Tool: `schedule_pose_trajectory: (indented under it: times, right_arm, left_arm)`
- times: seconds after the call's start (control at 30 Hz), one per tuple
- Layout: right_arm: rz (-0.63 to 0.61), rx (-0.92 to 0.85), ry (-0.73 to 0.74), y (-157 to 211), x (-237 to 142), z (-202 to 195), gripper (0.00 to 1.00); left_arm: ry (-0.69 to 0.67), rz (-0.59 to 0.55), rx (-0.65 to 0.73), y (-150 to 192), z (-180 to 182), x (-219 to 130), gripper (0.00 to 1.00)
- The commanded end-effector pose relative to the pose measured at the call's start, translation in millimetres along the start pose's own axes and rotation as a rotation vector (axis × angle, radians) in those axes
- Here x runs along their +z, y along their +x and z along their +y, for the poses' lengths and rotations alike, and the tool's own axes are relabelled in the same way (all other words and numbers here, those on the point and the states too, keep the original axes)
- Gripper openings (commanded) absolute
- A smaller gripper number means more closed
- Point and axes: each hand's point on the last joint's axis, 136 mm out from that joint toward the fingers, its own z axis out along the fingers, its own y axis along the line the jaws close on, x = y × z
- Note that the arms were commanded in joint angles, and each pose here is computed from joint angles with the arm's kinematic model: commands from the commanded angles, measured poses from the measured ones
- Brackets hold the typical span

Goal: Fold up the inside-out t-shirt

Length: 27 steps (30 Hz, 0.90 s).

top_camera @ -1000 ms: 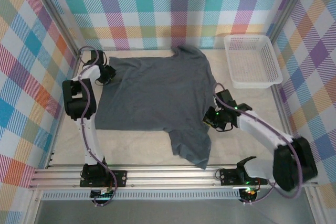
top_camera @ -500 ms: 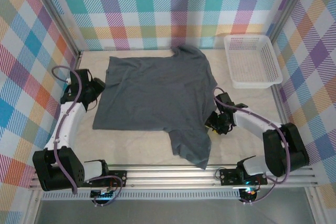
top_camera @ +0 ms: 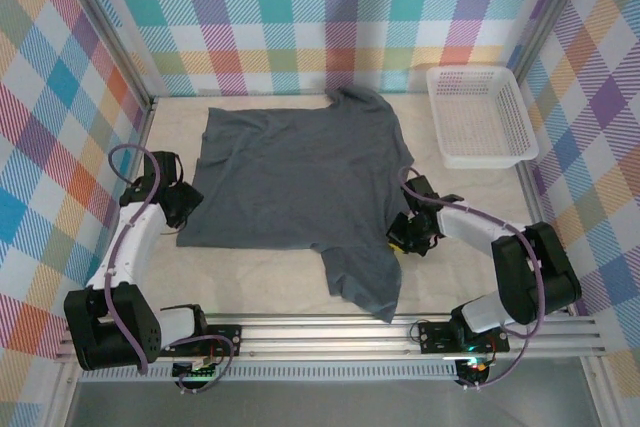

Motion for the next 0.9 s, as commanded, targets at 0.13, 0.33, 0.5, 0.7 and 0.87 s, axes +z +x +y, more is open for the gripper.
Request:
schedule_pose_trajectory:
  times: [0.13,0.33,0.5,0.7,0.87]
  right_arm:
    - [-0.263,-0.004,-0.048,-28.8,-62.4,9.2,0.0]
    - [-0.198,-0.018,-0.081,-18.7,-48.8,5.5,0.04]
    - [0.03,-0.019,-0.125,23.6,-22.8,15.6,0.27]
    - [0.115,-0.067,-0.083,43.8,-6.1,7.2,0.15]
    - [0.147,-0.119,-0.049,54.4,4.4,8.9,0.27]
  left_arm:
    - [-0.209,0.061,-0.042,41.4,68.2,-16.3,0.51]
    - [-0.125,0.135,-0.041,62.1,61.3,-8.6,0.52]
    - [-0.053,0.172,-0.013,66.0,46.8,-5.8,0.52]
    - [-0.08,0.171,-0.013,66.3,51.9,-3.0,0.52]
    - [-0.088,0.166,-0.005,64.9,52.8,-2.1,0.52]
